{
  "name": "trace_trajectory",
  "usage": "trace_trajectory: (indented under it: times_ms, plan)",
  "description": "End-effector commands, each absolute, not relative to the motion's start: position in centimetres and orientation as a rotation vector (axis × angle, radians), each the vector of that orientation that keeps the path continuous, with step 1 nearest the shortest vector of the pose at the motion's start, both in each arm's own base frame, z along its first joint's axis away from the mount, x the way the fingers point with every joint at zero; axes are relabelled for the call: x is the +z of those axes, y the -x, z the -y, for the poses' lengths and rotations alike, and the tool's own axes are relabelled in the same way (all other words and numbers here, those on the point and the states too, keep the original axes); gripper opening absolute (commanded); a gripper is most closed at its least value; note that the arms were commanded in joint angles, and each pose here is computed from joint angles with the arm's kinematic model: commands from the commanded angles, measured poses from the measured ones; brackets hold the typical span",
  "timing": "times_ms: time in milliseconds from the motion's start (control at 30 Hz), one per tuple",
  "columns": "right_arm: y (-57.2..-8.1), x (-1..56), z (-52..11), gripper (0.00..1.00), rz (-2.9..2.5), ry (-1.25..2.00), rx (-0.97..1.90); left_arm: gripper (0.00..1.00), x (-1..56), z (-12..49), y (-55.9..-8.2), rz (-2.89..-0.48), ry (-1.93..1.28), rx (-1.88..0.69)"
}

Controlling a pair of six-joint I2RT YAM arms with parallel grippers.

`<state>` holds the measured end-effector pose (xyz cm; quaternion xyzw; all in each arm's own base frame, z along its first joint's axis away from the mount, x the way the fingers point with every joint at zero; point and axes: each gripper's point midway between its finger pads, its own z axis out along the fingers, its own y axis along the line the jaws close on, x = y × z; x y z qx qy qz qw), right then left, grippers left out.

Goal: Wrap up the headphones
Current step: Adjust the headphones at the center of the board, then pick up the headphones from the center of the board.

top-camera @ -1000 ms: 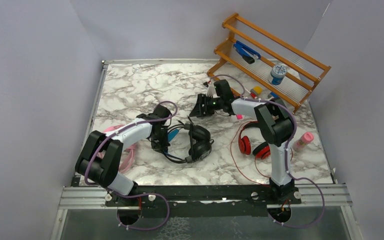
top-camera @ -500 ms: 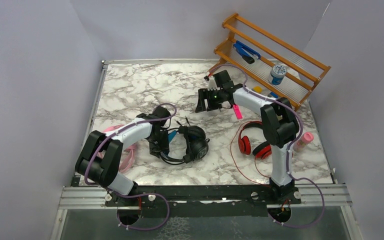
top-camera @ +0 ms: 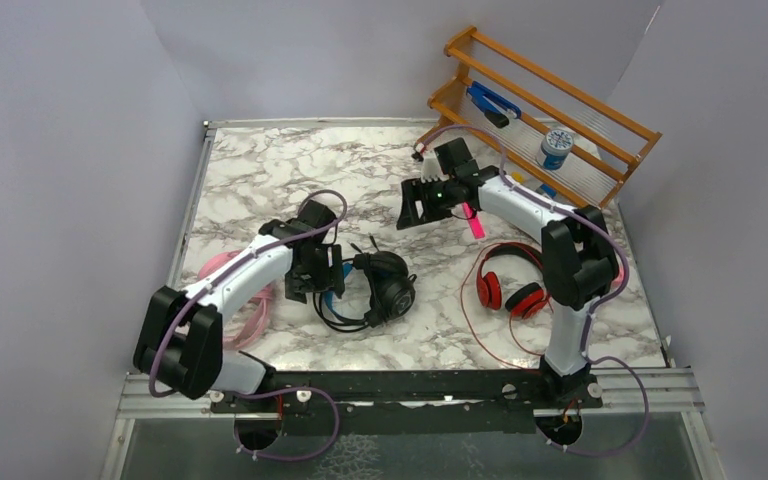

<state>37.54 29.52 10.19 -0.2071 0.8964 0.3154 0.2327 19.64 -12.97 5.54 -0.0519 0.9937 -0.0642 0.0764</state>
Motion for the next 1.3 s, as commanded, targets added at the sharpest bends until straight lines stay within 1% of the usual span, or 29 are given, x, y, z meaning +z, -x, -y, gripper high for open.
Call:
trace_trajectory:
  times_ms: [0, 133, 267, 400, 600, 667, 733, 867, 1000, 1133, 1267]
  plan:
    - [-35.9, 6.2, -27.3, 0.74, -2.599, 0.597, 0.716, 0.80, 10.0, 13.2, -20.9, -2.836, 0.119, -0.247]
    - [-34.7, 4.5, -27.6, 0.73, -2.635, 0.628, 0.663, 0.88, 15.3, 13.4, -22.9, -2.635, 0.093, -0.318]
    - [-32.8, 2.7, -28.6, 0.72, -2.686, 0.656, 0.629, 0.93, 21.5, 14.6, -24.9, -2.401, -0.011, -0.442]
    - [-29.9, 1.3, -30.4, 0.71, -2.752, 0.657, 0.658, 0.96, 26.7, 16.1, -25.7, -2.216, -0.099, -0.569]
    - [-27.3, 2.0, -32.8, 0.70, -2.796, 0.501, 0.791, 0.96, 29.7, 17.5, -26.0, -2.111, -0.163, -0.661]
    - [-27.4, 2.6, -33.1, 0.70, -2.786, 0.473, 0.810, 0.96, 30.1, 17.9, -26.0, -2.090, -0.187, -0.685]
    - [-28.0, 3.6, -32.9, 0.71, -2.763, 0.474, 0.770, 0.96, 30.5, 18.0, -25.9, -2.069, -0.205, -0.695]
    - [-30.0, 6.5, -30.2, 0.75, -2.702, 0.504, 0.525, 0.96, 32.0, 18.2, -25.7, -2.002, -0.251, -0.712]
    - [-30.8, 10.0, -25.0, 0.81, -2.641, 0.440, 0.297, 0.97, 33.7, 18.0, -25.4, -1.917, -0.299, -0.705]
    - [-28.7, 11.9, -19.3, 0.86, -2.678, 0.276, 0.184, 0.98, 34.9, 17.5, -24.9, -1.834, -0.343, -0.678]
    - [-25.3, 10.9, -14.1, 0.88, -2.816, 0.036, 0.171, 0.98, 34.5, 17.7, -24.7, -1.819, -0.387, -0.681]
